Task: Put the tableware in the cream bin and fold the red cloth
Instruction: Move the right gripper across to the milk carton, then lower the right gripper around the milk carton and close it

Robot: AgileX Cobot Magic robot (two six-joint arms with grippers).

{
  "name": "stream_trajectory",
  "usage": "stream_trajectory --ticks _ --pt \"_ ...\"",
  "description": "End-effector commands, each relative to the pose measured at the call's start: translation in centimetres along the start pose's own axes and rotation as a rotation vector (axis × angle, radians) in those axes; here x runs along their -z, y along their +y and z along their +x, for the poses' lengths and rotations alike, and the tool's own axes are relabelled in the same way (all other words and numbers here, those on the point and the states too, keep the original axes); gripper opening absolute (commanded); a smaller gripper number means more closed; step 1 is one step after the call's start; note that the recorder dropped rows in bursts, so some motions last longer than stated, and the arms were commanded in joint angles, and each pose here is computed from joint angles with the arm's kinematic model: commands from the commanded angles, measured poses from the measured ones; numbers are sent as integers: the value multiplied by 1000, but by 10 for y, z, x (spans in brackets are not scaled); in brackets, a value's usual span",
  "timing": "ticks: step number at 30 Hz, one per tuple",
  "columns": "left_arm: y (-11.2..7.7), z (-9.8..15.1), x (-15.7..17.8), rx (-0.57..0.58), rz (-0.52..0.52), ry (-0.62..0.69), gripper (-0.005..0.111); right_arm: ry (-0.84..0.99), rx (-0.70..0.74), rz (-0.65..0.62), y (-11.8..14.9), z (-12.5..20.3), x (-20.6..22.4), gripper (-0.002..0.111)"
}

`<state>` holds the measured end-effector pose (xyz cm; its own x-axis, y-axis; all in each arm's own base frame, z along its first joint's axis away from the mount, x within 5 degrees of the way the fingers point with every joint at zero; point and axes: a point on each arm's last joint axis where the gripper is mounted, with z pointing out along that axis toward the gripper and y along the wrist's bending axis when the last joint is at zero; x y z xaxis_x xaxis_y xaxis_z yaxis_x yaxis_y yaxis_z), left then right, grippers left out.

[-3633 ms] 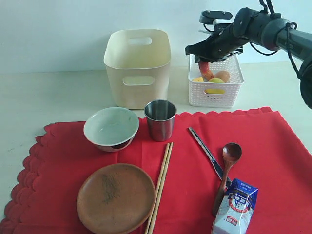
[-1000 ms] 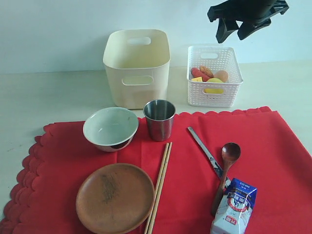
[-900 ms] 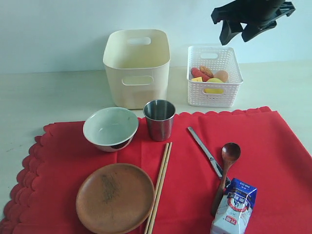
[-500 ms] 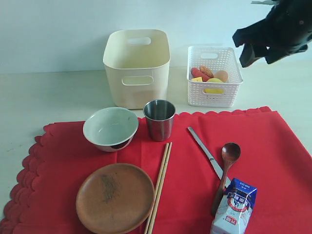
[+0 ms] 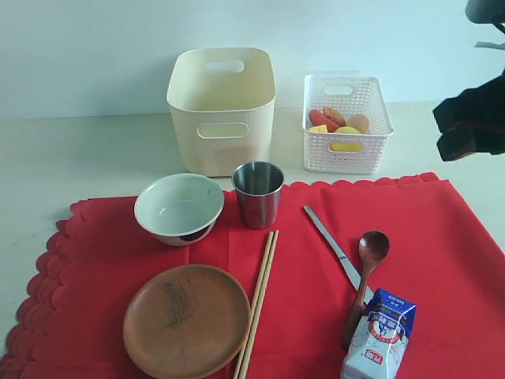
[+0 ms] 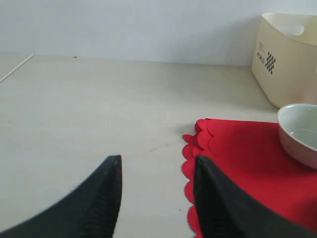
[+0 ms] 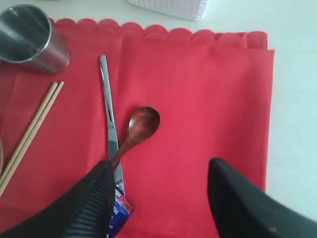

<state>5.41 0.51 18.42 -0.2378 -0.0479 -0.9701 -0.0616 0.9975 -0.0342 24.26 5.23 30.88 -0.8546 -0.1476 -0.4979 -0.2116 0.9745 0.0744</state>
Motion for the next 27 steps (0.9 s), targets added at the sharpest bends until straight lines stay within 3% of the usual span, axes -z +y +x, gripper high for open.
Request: stream_trajectory --ticks 1,17,27 --pt "0 0 0 5 -1 -10 45 42 4 1 1 17 9 54" --pt "0 0 0 5 -1 -10 45 160 -30 -85 9 49 12 54" --pt "0 0 0 5 -1 -10 45 196 65 -116 26 60 -8 54"
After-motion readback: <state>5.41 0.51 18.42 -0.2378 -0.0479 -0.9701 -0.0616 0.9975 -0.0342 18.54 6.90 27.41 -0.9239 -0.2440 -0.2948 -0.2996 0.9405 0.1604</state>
